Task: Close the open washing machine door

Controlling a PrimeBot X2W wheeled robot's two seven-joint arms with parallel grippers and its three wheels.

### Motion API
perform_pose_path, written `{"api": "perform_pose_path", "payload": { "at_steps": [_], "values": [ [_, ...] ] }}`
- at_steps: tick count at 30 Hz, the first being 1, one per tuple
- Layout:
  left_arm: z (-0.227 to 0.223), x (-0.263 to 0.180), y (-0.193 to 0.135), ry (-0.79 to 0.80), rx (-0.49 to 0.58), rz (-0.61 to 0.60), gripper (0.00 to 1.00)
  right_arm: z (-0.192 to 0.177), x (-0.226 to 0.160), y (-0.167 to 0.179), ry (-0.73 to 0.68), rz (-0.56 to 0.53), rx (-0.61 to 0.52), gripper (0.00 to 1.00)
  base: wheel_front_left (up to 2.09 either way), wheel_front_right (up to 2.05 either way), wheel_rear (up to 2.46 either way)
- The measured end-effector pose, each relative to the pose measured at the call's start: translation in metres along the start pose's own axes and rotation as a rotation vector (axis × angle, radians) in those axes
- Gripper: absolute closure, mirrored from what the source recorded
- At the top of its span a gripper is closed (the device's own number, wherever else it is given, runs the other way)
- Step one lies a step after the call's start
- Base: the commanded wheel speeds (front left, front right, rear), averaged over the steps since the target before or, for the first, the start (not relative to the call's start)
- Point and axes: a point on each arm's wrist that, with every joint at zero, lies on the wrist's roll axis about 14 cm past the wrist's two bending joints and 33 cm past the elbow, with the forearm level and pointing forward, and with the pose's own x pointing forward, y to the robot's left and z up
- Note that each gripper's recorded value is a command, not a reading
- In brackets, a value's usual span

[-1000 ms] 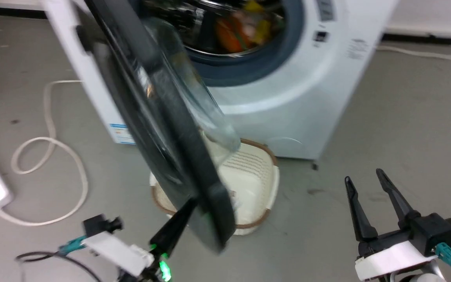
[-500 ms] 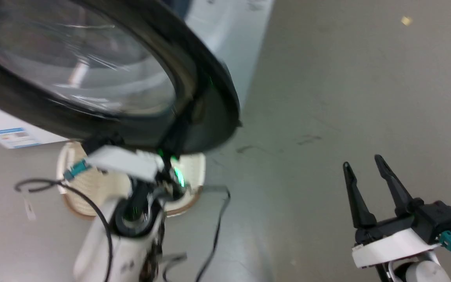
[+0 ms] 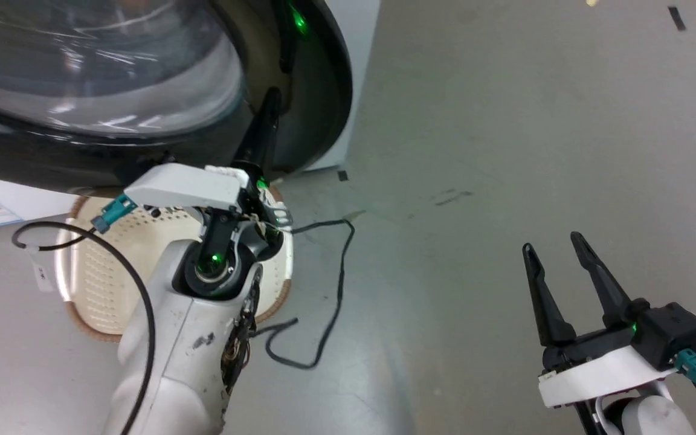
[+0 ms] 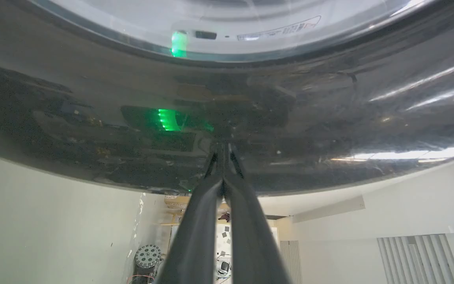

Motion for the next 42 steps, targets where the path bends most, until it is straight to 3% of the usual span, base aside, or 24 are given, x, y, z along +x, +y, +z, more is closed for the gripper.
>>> {"api": "perform_pose_path", "payload": {
  "at_steps": [5, 6, 7, 15, 21, 26, 33, 40, 41, 42],
  "values": [
    [0.002, -0.03, -0.008, -0.008, 0.125, -0.014, 1.0, 0.01, 0.004, 0.01, -0.037, 0.034, 0.002, 0.0, 0.0, 0.0, 0.0],
    [0.003, -0.041, -0.006, -0.009, 0.161, -0.008, 0.61, 0.012, 0.004, 0.013, -0.044, 0.043, 0.002, 0.0, 0.0, 0.0, 0.0],
    [0.005, -0.053, -0.004, -0.019, 0.211, 0.0, 0.0, 0.013, 0.003, 0.016, -0.046, 0.053, 0.002, 0.0, 0.0, 0.0, 0.0],
    [0.058, -0.146, -0.006, -0.152, 0.827, 0.04, 0.0, 0.02, 0.0, 0.049, -0.075, 0.151, 0.012, 0.0, 0.0, 0.0, 0.0],
    [0.107, -0.207, -0.047, -0.353, 1.29, 0.097, 0.0, 0.031, -0.004, 0.077, -0.111, 0.237, 0.024, 0.0, 0.0, 0.0, 0.0],
    [0.11, -0.254, -0.062, -0.478, 1.461, 0.154, 0.0, 0.041, -0.01, 0.097, -0.142, 0.299, 0.032, 0.0, 0.0, 0.0, 0.0],
    [0.103, -0.289, -0.07, -0.515, 1.735, 0.226, 0.0, 0.045, -0.018, 0.113, -0.152, 0.351, 0.035, 0.0, 0.0, 0.0, 0.0],
    [0.097, -0.289, -0.057, -0.488, 1.801, 0.278, 0.0, 0.027, -0.014, 0.124, -0.096, 0.382, 0.042, 0.0, 0.0, 0.0, 0.0],
    [0.097, -0.288, -0.054, -0.478, 1.807, 0.285, 0.0, 0.024, -0.013, 0.127, -0.086, 0.391, 0.043, 0.11, 0.0, 0.0, 0.0],
    [0.097, -0.287, -0.051, -0.466, 1.812, 0.291, 0.0, 0.019, -0.012, 0.131, -0.069, 0.405, 0.041, 0.73, 0.0, 0.0, 0.0]
  ]
}}
